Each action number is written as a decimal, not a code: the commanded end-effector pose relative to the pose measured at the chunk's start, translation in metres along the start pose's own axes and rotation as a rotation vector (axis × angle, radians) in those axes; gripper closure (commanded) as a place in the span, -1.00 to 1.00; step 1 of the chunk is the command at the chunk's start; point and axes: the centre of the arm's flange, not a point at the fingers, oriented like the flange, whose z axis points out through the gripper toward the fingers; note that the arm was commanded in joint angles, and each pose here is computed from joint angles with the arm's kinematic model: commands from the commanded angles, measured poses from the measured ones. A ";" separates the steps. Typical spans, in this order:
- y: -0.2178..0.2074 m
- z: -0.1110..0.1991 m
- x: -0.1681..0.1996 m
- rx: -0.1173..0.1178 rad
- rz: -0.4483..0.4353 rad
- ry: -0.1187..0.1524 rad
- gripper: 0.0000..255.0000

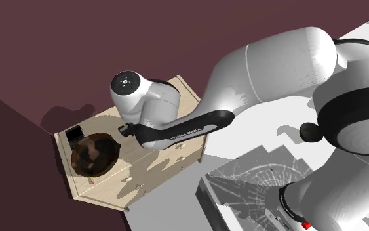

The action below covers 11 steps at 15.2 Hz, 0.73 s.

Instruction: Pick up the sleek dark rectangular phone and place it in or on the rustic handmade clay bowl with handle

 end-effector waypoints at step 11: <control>0.001 -0.061 0.013 0.000 0.000 0.000 1.00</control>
